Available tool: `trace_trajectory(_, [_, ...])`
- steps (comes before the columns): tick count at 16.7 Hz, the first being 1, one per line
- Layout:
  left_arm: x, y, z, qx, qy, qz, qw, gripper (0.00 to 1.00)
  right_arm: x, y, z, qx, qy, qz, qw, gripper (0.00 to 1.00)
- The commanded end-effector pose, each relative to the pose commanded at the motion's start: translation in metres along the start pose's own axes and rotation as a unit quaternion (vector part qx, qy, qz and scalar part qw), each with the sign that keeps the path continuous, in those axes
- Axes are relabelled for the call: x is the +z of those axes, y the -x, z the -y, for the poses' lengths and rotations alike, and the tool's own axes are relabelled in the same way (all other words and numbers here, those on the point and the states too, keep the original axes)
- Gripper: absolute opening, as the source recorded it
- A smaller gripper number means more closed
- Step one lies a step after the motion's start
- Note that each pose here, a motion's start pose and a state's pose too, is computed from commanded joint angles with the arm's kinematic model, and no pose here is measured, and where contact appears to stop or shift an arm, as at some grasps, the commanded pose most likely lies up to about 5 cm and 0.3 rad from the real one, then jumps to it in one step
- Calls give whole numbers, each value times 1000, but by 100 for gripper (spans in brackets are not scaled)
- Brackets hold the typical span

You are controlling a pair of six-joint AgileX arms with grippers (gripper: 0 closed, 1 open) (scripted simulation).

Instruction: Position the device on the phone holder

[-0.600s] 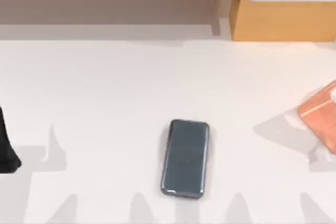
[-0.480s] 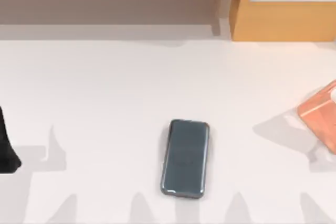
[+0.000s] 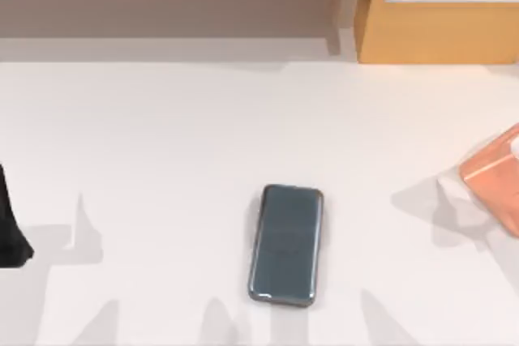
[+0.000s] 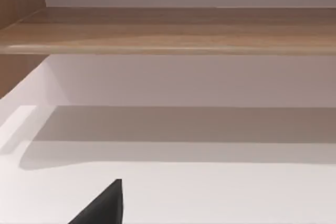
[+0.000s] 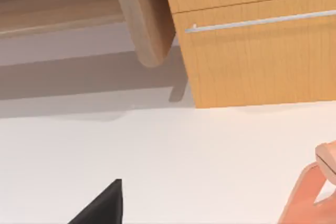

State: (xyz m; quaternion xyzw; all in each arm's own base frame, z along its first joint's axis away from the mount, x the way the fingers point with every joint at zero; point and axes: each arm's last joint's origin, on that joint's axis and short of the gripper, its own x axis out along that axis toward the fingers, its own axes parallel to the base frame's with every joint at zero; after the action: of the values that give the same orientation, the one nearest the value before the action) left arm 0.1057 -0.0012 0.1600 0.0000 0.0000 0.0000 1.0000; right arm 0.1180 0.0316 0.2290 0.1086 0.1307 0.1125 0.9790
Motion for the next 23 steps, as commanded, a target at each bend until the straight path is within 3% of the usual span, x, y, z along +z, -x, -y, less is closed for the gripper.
trace_trajectory(3, [0, 0, 0, 0, 0, 0, 1000, 100, 33, -26, -34, 27, -49, -125, 991, 100])
trace_trajectory(5, [0, 0, 0, 0, 0, 0, 1000, 100, 44, -56, -62, 23, -70, -224, 972, 100])
trace_trajectory(11, [0, 0, 0, 0, 0, 0, 1000, 100, 17, -153, -152, -73, -74, -463, 880, 100])
trace_trajectory(17, [0, 0, 0, 0, 0, 0, 1000, 100, -34, -218, -204, -170, -61, -557, 810, 100])
trace_trajectory(20, [0, 0, 0, 0, 0, 0, 1000, 100, -49, -234, -212, -195, -59, -573, 794, 100])
trace_trajectory(23, [0, 0, 0, 0, 0, 0, 1000, 100, -51, -237, -213, -200, -59, -575, 791, 100])
